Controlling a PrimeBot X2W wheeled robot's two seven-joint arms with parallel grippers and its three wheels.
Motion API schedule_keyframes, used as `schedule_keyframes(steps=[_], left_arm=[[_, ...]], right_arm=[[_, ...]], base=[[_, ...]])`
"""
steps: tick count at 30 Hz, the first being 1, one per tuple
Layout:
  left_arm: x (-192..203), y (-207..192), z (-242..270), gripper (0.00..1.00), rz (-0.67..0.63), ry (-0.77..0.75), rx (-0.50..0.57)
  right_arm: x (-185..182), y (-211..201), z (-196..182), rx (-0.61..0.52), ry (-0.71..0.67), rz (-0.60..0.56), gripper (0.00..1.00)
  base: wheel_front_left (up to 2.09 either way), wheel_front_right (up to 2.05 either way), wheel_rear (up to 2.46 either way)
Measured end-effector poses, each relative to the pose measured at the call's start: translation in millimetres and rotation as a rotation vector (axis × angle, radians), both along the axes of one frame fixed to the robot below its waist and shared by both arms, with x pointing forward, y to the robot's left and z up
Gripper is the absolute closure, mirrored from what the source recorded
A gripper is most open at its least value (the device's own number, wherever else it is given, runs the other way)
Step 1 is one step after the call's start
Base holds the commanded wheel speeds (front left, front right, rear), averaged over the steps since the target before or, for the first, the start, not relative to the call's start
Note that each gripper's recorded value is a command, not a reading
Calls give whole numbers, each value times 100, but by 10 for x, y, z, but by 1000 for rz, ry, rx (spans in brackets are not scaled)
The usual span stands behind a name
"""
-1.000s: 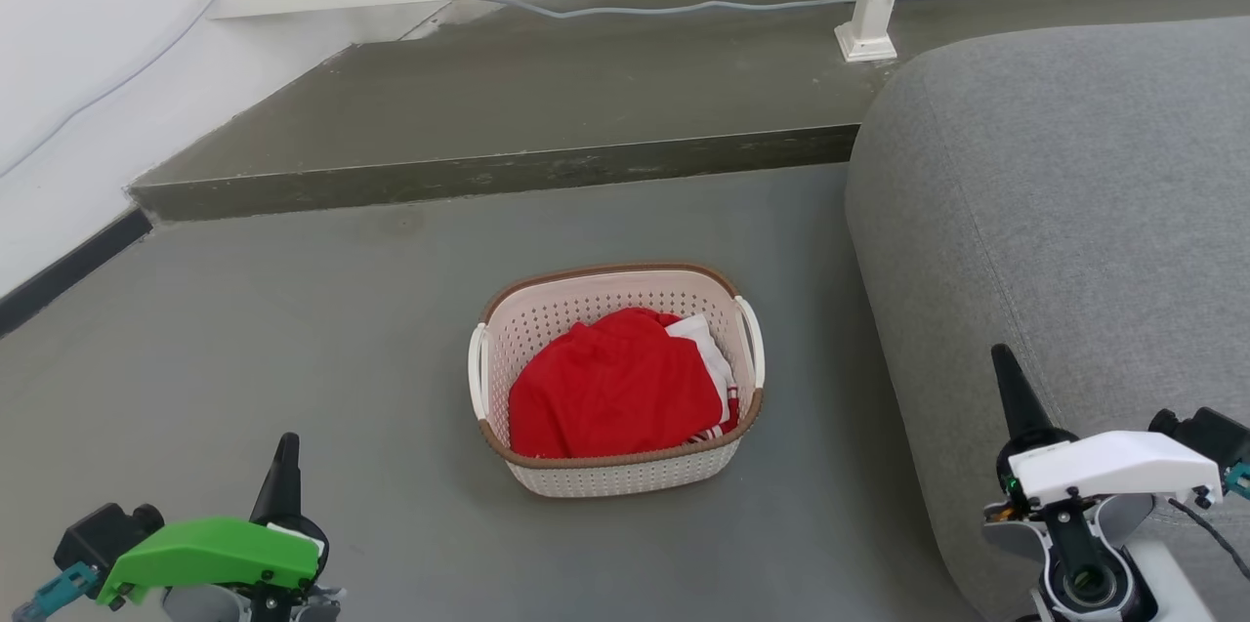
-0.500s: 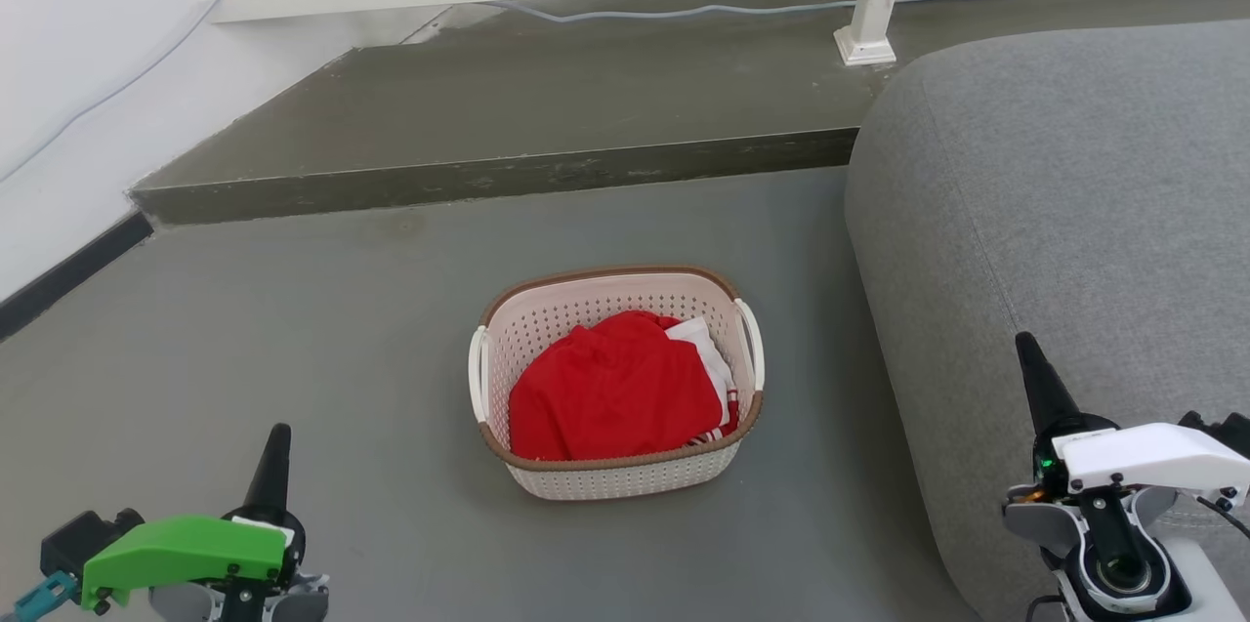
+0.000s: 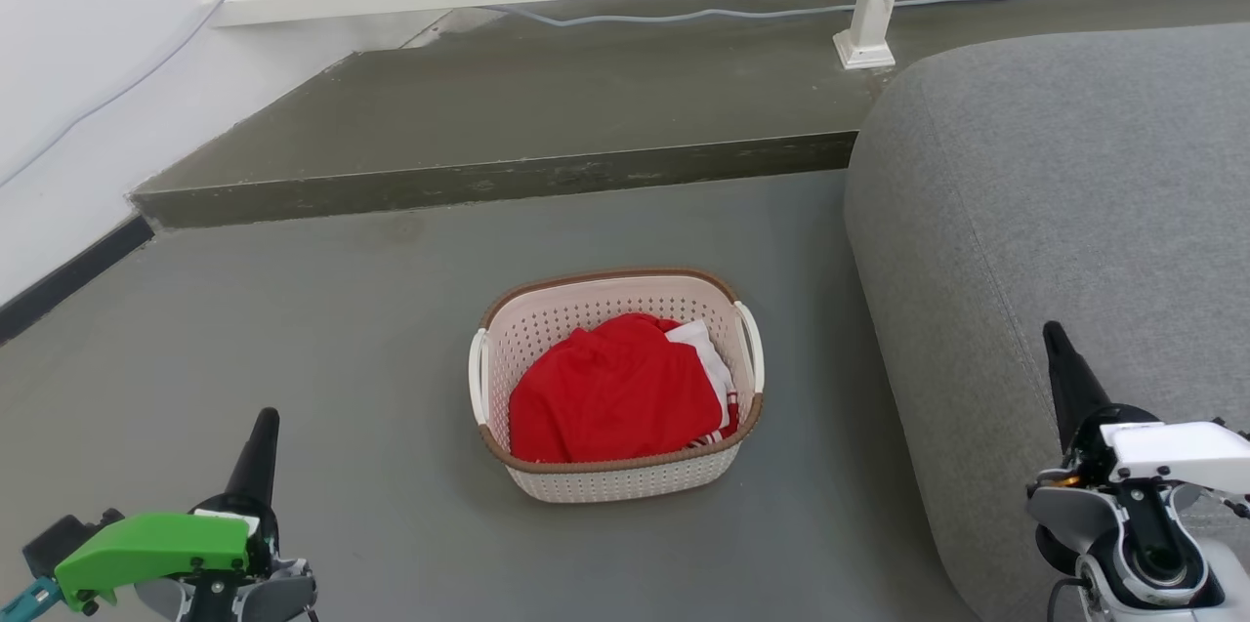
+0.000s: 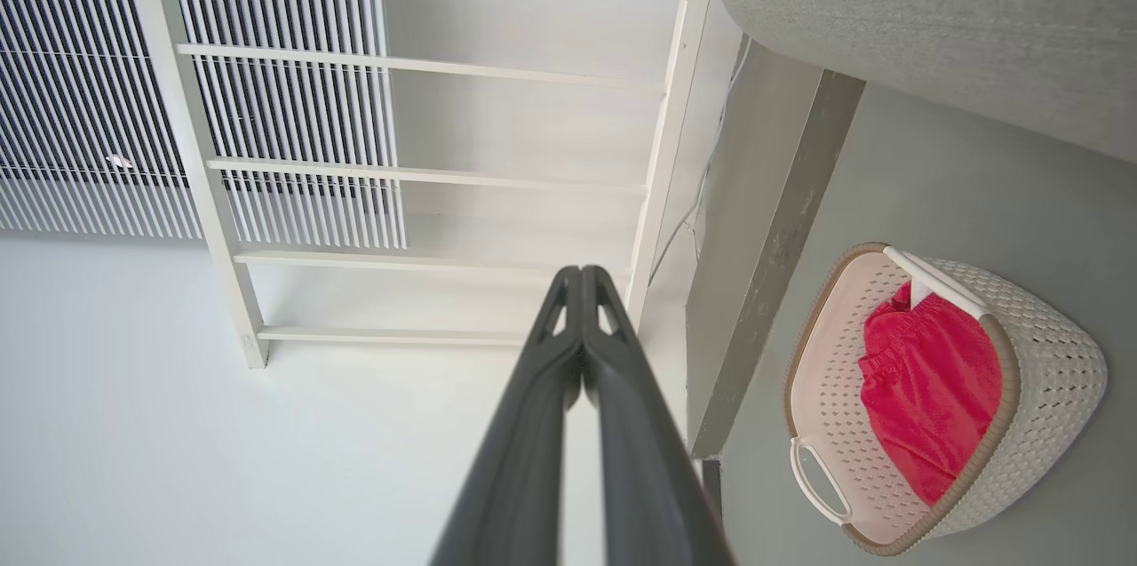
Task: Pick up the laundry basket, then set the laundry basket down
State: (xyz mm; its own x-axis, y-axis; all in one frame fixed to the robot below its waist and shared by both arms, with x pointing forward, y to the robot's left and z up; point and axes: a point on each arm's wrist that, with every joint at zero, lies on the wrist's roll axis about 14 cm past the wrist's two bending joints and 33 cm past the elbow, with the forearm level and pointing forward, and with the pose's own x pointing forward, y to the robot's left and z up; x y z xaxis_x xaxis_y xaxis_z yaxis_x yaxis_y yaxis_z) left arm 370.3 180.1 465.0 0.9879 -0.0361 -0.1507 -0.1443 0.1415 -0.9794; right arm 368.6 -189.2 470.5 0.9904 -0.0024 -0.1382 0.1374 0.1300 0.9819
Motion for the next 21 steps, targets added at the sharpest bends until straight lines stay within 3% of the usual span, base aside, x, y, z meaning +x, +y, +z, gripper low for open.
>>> schedule_keyframes(steps=[12, 21], left_arm=[[47, 64, 120, 100, 26, -52, -143], [53, 67, 128, 100, 27, -55, -145]], right_arm=[[28, -133, 79, 138, -39, -43, 100], [41, -138, 83, 144, -41, -45, 100]], base=[[0, 0, 0], [0, 0, 0]])
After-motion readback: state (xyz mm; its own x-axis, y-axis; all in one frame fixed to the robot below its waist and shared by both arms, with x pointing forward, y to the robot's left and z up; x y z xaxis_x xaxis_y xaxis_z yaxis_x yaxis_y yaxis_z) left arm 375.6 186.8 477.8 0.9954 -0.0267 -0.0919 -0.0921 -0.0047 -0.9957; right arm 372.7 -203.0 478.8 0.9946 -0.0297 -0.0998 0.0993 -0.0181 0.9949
